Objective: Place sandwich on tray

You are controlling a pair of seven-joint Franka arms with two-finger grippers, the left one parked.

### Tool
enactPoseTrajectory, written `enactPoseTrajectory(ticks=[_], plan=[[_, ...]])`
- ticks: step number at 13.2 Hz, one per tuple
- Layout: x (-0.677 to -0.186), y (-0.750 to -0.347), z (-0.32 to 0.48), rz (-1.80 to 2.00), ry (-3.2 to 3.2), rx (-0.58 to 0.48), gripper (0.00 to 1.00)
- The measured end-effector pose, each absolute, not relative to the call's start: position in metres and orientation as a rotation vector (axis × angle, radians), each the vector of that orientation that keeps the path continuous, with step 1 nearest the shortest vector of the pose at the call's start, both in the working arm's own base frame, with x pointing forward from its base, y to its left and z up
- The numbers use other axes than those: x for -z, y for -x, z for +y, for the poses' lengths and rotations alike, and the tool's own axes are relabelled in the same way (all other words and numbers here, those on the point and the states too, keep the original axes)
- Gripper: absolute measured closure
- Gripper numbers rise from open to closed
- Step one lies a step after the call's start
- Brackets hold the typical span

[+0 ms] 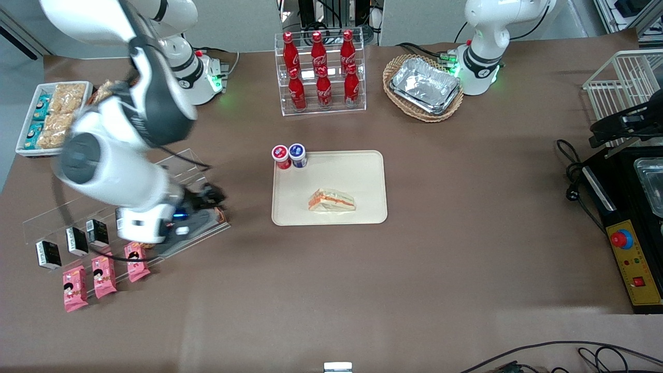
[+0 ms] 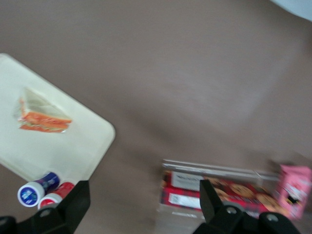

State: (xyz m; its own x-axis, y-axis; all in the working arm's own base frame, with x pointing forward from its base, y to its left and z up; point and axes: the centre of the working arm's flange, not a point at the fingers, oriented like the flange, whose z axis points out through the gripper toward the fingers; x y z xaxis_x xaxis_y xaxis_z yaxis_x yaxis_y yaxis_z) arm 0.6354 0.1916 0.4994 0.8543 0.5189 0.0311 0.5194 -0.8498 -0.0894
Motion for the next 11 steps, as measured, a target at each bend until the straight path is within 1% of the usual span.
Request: enactPoseTrajectory(ticks=[2,4,6,9,11], plan=[[-0.525,-0.637,0.140,-0.672,2.996,0.026,0.00],[-0.539,-0.639,0.097,-0.518,3.043,0.038,0.00],[-0.541,-0.640,0.079,-0.376,3.077,0.038,0.00],[-0.546,-0.633,0.065,-0.216,3.124,-0.032,0.00],[-0.558,-0.628,0.046,-0.135,3.132,-0.027,0.00]])
